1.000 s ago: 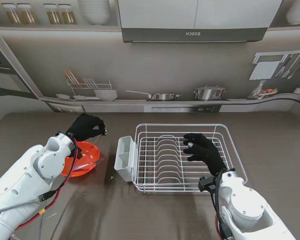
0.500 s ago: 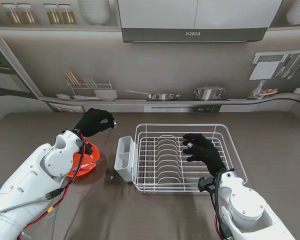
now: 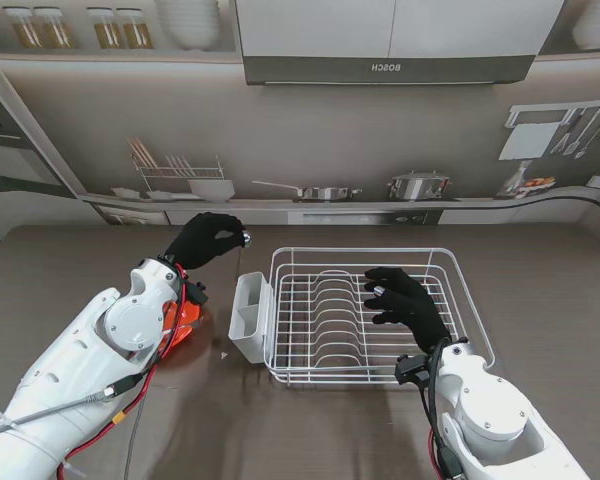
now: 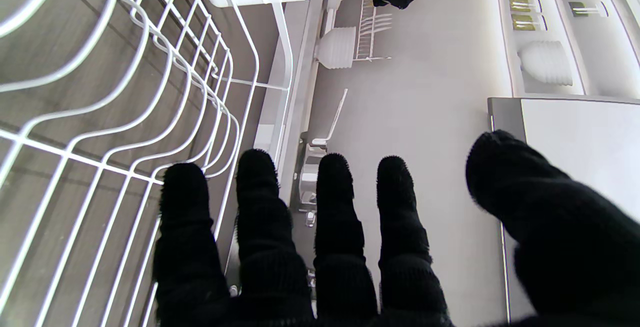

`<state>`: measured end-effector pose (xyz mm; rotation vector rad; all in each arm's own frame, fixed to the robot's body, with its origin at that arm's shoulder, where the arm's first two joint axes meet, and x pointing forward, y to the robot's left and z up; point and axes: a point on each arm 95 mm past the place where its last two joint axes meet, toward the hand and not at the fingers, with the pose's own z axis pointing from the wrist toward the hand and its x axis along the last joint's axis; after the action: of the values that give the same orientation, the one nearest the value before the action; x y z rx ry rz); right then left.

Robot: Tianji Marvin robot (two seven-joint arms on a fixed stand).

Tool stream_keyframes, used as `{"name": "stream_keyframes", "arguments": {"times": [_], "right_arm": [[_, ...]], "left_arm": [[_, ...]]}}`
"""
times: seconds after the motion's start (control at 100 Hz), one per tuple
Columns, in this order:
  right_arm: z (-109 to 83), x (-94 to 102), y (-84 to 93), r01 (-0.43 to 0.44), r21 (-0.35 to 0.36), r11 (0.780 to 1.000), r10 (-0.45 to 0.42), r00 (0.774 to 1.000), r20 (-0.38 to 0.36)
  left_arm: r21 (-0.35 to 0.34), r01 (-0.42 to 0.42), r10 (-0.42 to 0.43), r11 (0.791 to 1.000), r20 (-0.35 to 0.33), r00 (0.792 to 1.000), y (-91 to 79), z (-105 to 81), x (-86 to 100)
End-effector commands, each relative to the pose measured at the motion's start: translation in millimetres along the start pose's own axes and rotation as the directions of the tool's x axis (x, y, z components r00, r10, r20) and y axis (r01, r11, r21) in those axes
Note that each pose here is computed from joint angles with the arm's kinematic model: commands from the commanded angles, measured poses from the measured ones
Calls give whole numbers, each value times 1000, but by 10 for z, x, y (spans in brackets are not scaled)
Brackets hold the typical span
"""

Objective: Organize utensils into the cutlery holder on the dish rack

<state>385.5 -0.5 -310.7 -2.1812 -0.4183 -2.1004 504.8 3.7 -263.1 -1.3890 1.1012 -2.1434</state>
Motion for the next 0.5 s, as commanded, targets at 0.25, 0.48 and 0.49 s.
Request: {"name": "stream_keyframes", "arguments": {"times": [0.25,0.48,0.49], "right_arm": [[-6,-5,-26,-6,12,1000,6,1000,-2],[-4,0,-19,-7,8,1000,7,1000,-4],[-4,0,-19,-7,8,1000,7,1000,-4]], "left_arm": [[-3,58,-58,998,-3,998,172,76,48],[-22,84,-83,996,35,996,320,59,-71],[-22,85,-85,996,36,996,326,58,-74]]}}
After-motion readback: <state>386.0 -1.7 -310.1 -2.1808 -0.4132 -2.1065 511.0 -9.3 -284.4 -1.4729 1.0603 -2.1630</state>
